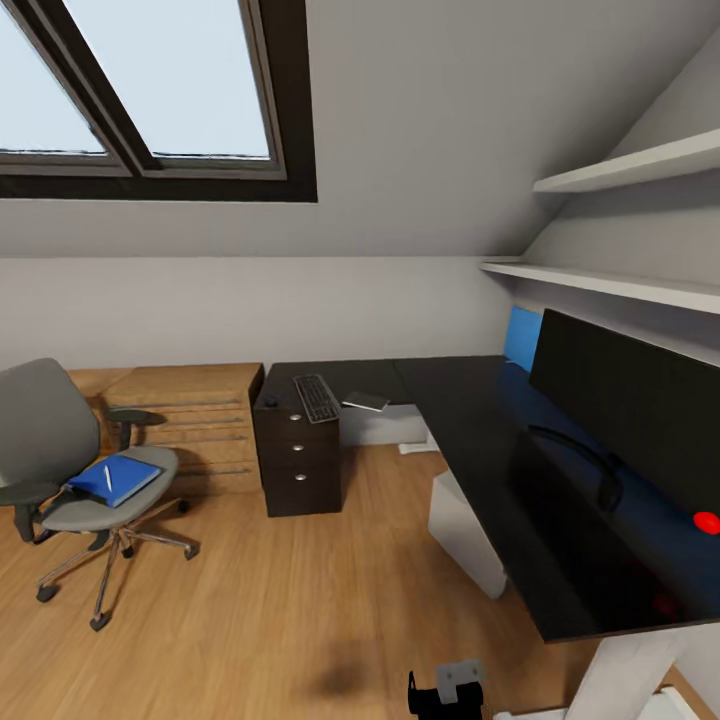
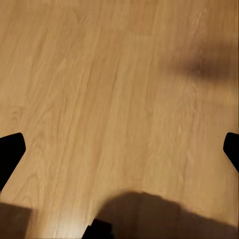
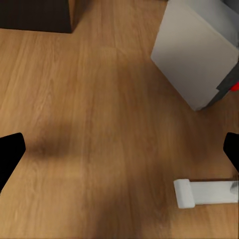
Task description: In the bedroom, organize the workspace by keeping the computer under the desk, ensuring the monitor is on the desk, placing the keyboard on the desk next to the monitor, placing the mouse on the desk next to the keyboard, moving the folder from the swivel chair onto the desk next to the mouse, stacking the notebook on top of the folder with the pen on top of the notebook, and positioning the swivel chair next to the desk.
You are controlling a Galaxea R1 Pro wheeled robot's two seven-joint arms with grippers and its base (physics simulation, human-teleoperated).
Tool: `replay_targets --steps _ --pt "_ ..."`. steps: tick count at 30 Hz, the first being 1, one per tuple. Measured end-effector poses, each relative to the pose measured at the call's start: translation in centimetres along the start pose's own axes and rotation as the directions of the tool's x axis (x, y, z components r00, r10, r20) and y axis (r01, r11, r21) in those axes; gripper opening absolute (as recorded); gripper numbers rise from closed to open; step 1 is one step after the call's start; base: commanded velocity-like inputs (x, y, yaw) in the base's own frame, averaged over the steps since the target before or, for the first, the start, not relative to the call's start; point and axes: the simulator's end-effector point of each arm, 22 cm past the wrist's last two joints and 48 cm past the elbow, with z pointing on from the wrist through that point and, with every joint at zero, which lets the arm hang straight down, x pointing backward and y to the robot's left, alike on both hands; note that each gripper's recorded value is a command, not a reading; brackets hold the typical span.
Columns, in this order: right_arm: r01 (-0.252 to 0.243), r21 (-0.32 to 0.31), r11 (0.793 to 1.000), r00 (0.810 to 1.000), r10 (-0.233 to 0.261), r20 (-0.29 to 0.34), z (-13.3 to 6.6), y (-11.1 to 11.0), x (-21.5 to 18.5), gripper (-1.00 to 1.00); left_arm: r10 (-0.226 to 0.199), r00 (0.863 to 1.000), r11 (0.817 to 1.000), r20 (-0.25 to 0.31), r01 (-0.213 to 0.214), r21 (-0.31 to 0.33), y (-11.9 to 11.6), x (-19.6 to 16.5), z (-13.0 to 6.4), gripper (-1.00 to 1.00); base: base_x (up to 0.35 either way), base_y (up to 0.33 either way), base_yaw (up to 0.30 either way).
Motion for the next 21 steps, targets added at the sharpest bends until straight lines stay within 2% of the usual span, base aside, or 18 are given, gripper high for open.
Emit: replay_targets --steps 12,17,19,21 --pt "0.001 -0.001 1.0 1.0 -0.001 0.002 0.0 0.0 -0.1 1.0 0.0 1.0 1.0 0.0 0.0 0.0 0.0 0.0 0.0 1.0 0.334 0.077 0.0" --pt "-0.007 -0.007 1.0 1.0 0.007 0.029 0.3 0.4 -1.3 1.0 0.0 1.0 1.0 0.0 0.0 -0.001 0.1 0.0 0.0 1.0 0.334 0.088 0.0" --pt "-0.053 -0.028 0.998 0.989 0.056 0.137 1.2 1.6 -6.8 1.0 0.0 1.0 1.0 0.001 0.0 -0.003 0.2 -0.1 0.0 1.0 0.334 0.091 0.0" --pt "-0.076 -0.038 0.996 0.979 0.082 0.185 1.4 2.0 -9.2 1.0 0.0 1.0 1.0 0.002 0.0 -0.003 0.2 -0.1 0.0 1.0 0.334 0.092 0.0"
